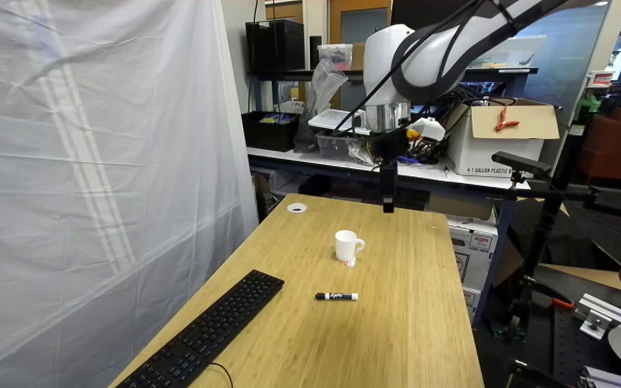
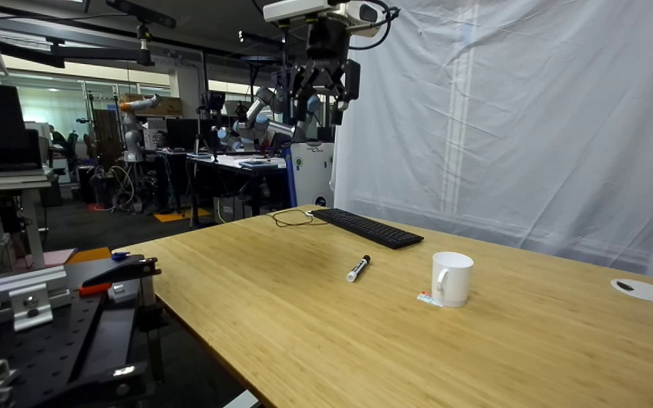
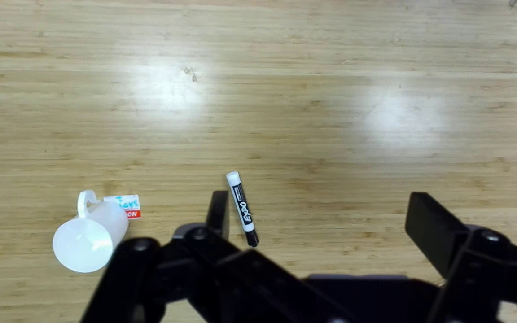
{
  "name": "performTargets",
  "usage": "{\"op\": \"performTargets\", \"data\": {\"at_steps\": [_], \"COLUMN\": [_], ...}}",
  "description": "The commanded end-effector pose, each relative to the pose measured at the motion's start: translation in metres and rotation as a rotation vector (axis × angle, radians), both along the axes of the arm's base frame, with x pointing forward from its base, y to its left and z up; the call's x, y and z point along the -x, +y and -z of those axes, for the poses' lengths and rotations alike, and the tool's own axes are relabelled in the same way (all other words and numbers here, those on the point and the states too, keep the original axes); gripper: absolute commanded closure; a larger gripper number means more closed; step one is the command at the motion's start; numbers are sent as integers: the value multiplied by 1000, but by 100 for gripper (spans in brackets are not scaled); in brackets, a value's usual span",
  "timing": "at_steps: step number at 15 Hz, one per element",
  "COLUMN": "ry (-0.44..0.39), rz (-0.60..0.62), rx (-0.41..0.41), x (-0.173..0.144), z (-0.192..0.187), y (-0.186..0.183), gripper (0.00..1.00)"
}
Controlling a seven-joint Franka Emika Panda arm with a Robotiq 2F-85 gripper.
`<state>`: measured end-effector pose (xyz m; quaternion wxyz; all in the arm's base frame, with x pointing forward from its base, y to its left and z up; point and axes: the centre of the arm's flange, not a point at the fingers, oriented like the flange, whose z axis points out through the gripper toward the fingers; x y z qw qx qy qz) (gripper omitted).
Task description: Put the marker in the mug
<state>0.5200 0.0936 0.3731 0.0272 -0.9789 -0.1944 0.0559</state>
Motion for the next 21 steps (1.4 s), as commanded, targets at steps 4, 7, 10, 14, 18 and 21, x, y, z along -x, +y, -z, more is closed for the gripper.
{"op": "performTargets", "data": {"at_steps": [4, 7, 10, 14, 18, 21], "ry": [25, 45, 51, 67, 56, 57], "rz": [-53, -80, -126, -165, -160, -160], "rx": [39, 54, 70, 93, 77, 77], "x": [-57, -79, -97, -107, -101, -101], "z": [51, 77, 94, 99, 104, 104], "y": [15, 22, 39, 60, 60, 59], "gripper": [0, 0, 0, 0, 0, 0]}}
